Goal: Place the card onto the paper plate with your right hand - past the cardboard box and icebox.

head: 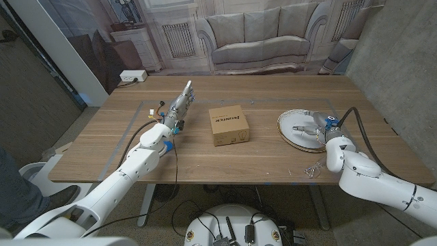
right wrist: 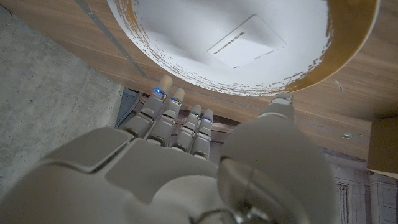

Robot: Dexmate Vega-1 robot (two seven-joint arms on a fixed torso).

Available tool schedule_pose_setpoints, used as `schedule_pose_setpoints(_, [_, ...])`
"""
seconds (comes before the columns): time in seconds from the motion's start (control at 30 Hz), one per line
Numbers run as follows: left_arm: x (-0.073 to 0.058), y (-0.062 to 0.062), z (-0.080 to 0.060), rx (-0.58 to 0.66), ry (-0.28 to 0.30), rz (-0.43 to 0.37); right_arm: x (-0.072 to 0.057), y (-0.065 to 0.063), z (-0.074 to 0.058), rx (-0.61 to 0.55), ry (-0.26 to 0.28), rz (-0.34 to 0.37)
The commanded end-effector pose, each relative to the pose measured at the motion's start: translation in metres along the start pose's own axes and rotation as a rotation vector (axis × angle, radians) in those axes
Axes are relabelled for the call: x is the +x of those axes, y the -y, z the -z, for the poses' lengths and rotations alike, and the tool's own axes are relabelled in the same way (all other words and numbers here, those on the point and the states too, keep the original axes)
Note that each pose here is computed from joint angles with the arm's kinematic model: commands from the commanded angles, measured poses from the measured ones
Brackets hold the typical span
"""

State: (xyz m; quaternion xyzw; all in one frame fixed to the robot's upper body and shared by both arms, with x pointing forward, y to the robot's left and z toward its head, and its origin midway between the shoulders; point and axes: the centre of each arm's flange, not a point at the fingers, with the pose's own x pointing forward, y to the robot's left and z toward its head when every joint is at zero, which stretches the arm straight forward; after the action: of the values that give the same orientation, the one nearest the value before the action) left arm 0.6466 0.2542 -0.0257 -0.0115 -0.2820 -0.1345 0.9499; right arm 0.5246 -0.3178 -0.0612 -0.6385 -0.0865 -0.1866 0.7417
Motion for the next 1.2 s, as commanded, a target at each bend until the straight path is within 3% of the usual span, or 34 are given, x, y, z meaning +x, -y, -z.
schedule_pose_setpoints(0.03, [-0.001, 0.0, 0.004, -0.005, -0.004, -0.001, -0.006, 0.018, -0.011, -0.011, 0.044, 0.04])
schedule_pose_setpoints(1.2, [-0.006, -0.002, 0.005, -0.006, -0.007, -0.009, -0.017, 0.078, -0.025, 0.008, 0.094, 0.112])
